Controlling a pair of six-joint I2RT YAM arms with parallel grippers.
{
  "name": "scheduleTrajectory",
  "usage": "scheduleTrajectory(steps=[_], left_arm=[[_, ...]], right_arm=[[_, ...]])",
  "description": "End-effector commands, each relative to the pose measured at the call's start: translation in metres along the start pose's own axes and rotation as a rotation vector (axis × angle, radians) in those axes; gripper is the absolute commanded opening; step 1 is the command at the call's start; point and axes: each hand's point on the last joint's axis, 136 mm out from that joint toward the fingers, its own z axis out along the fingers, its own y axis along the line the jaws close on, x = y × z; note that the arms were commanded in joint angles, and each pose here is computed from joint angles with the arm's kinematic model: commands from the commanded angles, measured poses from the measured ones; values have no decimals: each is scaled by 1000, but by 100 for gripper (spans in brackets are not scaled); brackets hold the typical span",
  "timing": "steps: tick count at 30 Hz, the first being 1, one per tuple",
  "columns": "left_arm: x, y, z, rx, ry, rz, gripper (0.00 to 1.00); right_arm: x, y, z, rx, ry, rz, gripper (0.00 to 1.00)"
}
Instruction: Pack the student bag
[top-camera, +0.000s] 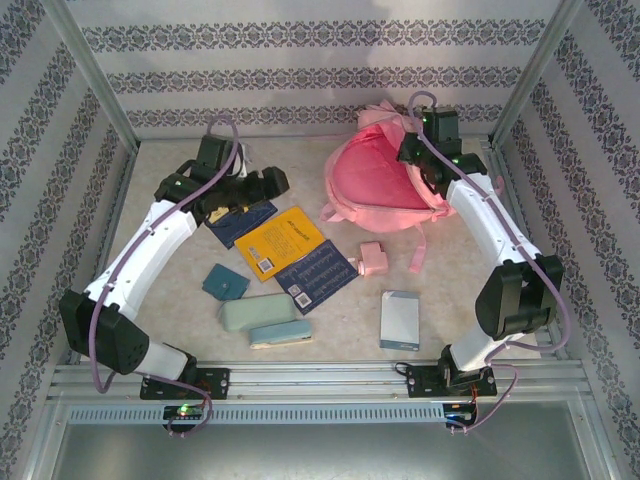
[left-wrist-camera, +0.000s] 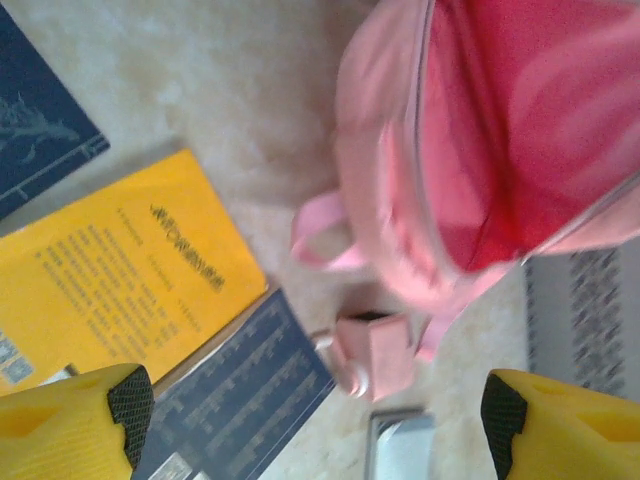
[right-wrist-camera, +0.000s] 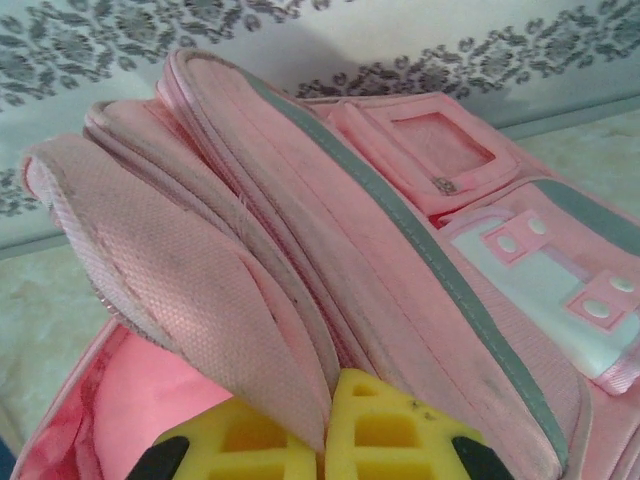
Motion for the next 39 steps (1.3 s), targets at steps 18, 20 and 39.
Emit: scheduleTrajectory(steps=[18, 20, 39], left_arm=[[252, 45, 6, 11, 652, 1056, 77], [259, 43, 10, 27, 670, 1120, 74], [311, 62, 43, 92, 814, 1339, 57]], right_arm=[[25, -50, -10, 95, 26, 77, 0], [28, -52, -11, 93, 32, 92, 0], [55, -74, -10, 86, 83, 231, 0]])
